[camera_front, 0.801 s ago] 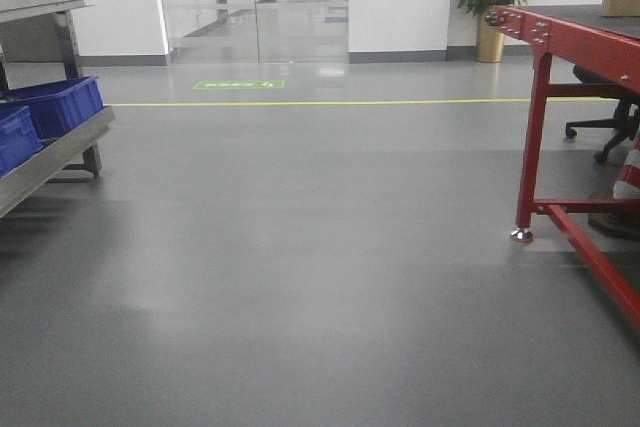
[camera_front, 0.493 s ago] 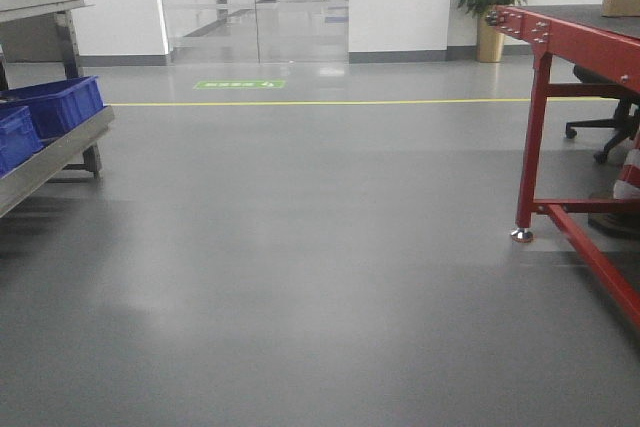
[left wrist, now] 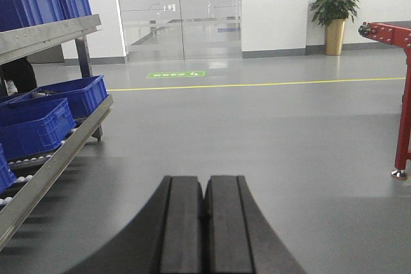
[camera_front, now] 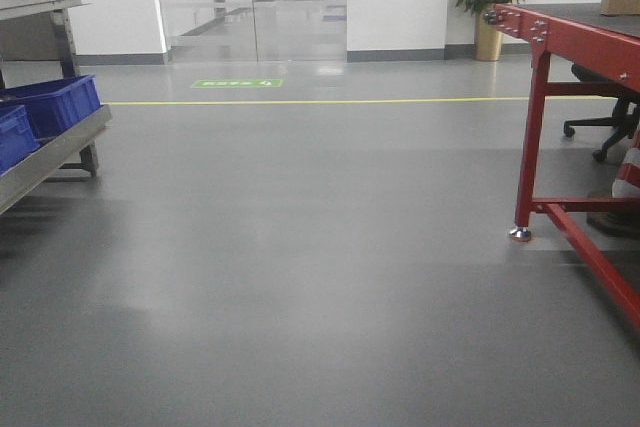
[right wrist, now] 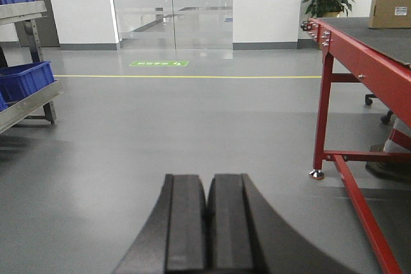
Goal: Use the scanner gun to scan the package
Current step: 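Drive the base forward and turn toward the red-framed conveyor table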
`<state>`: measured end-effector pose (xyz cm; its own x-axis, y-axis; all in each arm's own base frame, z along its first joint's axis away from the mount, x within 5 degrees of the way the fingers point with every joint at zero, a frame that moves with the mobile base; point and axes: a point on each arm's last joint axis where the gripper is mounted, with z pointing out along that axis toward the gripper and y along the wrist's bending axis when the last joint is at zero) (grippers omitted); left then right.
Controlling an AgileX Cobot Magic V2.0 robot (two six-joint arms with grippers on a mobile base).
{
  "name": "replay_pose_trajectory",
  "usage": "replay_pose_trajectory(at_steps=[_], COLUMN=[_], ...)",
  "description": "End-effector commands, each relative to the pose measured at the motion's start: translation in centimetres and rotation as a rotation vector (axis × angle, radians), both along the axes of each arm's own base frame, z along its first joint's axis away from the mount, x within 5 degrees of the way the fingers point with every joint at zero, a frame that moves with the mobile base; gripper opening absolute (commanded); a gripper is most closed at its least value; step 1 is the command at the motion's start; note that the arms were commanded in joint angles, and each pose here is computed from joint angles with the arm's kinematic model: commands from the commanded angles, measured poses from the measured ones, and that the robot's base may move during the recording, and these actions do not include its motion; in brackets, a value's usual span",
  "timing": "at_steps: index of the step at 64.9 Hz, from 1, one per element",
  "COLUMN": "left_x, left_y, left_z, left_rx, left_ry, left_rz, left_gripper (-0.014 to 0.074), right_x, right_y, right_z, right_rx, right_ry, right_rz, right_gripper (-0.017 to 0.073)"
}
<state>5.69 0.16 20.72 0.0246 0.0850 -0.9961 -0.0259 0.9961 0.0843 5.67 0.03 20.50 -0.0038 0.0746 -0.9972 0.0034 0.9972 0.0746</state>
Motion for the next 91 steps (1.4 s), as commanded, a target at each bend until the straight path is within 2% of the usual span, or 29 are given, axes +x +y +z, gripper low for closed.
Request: replay_pose_trajectory(at_steps=[1, 91], left_x=[-0.05, -0.06], left_y=[-0.03, 0.01], left_z=[0.28, 0.28], left_rx=[-0.009, -0.009], left_ry=[-0.026, -0.026], left_rz=[-0.004, 0.003], left_gripper=[-0.0111, -0.0111], right_x=[-0.02, -0.02], right_y=[-0.01, -0.01], right_z=[0.15, 0.15], right_rx=[-0.015, -0.015], right_ry=[-0.017, -0.017], right_rz=[-0.001, -0.001], right_gripper=[-0.0144, -0.0144])
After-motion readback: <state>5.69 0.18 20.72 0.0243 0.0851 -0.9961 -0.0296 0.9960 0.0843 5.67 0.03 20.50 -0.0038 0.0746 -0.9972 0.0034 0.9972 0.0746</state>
